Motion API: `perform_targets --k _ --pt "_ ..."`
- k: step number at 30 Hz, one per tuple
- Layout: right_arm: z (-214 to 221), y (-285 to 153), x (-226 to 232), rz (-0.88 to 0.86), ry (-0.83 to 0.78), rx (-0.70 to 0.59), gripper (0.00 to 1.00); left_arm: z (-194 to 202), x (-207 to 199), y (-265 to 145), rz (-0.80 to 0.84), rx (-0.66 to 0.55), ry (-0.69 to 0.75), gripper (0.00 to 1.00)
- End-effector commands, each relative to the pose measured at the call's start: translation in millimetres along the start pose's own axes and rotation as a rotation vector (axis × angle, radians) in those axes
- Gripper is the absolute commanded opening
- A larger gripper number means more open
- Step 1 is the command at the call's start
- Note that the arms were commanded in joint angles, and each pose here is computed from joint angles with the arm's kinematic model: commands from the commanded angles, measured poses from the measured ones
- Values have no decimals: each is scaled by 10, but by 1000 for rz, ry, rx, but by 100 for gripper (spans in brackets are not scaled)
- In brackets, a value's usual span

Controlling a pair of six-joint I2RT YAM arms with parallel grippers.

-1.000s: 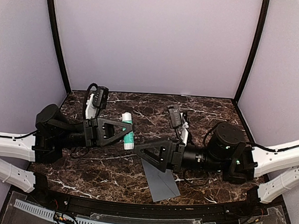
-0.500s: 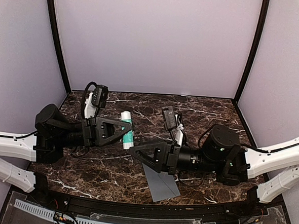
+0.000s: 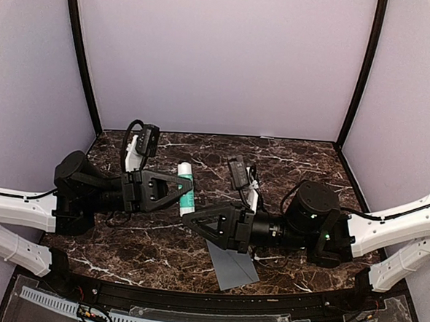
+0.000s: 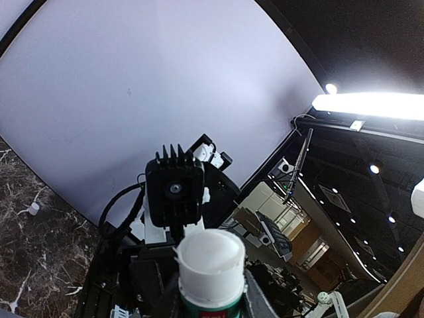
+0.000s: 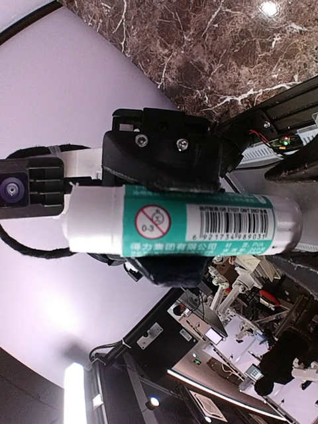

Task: Place the letter into the envelope and seal it
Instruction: Screw the solid glue.

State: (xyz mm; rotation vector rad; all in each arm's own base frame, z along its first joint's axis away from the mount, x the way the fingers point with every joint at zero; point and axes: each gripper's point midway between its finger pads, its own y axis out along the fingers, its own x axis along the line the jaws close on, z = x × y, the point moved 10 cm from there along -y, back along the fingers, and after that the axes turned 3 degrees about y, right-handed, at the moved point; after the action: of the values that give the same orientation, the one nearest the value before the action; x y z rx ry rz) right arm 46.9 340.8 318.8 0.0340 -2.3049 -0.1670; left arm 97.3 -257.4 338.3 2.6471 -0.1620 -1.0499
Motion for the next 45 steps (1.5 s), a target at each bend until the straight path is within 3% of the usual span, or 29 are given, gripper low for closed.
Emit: perform_targets --k 1,8,15,20,34,45 --pt "-134 30 126 -59 -8 -56 32 -28 -63 -25 49 -15 15 0" --pt "-142 46 130 -62 -6 -57 27 -10 -52 -35 50 -17 8 0" --pt "-133 52 110 -47 -3 -59 11 -4 -46 -39 49 -14 8 0" --pt "-138 59 57 34 -9 -52 8 16 17 -76 -28 -25 11 0" --pt "-211 337 -273 644 -82 79 0 32 312 -99 -407 -7 -7 0" --pt "-88 697 -502 927 -167 191 0 151 581 -77 -558 11 -93 0"
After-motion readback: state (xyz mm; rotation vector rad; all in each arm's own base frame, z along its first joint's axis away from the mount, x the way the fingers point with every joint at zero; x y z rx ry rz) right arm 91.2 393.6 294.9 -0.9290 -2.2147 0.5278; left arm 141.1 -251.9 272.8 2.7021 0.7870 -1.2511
